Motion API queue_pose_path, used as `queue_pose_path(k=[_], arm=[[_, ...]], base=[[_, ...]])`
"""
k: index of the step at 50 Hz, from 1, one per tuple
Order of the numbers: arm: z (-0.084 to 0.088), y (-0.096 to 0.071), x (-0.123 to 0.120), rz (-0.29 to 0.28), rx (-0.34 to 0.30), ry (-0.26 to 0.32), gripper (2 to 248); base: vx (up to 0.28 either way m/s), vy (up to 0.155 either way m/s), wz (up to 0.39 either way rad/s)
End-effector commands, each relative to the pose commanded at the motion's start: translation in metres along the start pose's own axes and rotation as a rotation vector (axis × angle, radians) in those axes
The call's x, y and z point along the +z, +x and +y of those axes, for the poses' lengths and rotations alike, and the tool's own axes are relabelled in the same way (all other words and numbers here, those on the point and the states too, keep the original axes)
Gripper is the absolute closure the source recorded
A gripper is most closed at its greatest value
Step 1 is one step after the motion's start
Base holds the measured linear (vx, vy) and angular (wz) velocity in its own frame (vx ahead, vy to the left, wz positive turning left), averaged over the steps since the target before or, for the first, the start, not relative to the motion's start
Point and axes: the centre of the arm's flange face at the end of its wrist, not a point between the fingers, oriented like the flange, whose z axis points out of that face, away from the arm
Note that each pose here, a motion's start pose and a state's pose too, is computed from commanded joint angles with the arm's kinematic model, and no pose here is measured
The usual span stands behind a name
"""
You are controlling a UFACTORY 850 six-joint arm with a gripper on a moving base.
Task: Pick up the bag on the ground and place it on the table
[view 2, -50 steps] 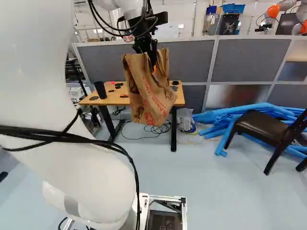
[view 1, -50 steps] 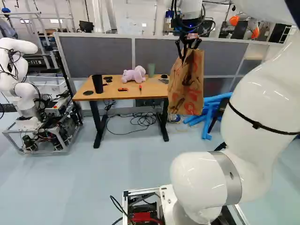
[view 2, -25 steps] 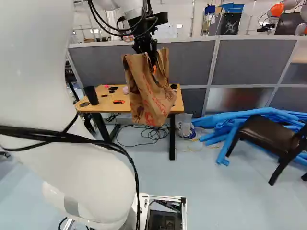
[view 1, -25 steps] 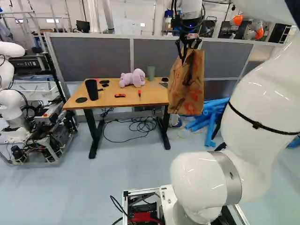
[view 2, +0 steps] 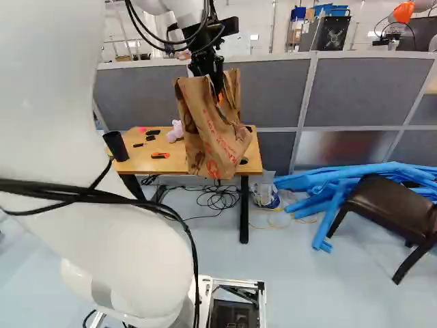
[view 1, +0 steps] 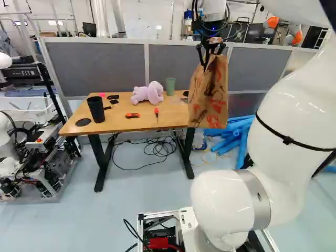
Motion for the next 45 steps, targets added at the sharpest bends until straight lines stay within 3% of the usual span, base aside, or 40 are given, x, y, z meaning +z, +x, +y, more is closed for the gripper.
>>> queue_pose_path(k=[27,45], arm=[[0.0,0.0,0.0,0.0,0.0,0.0,229],[0.0,0.0,0.0,0.0,0.0,0.0,229]], base=[[0.208,-0.001,-0.01],[0.031,-0.001,-0.001]])
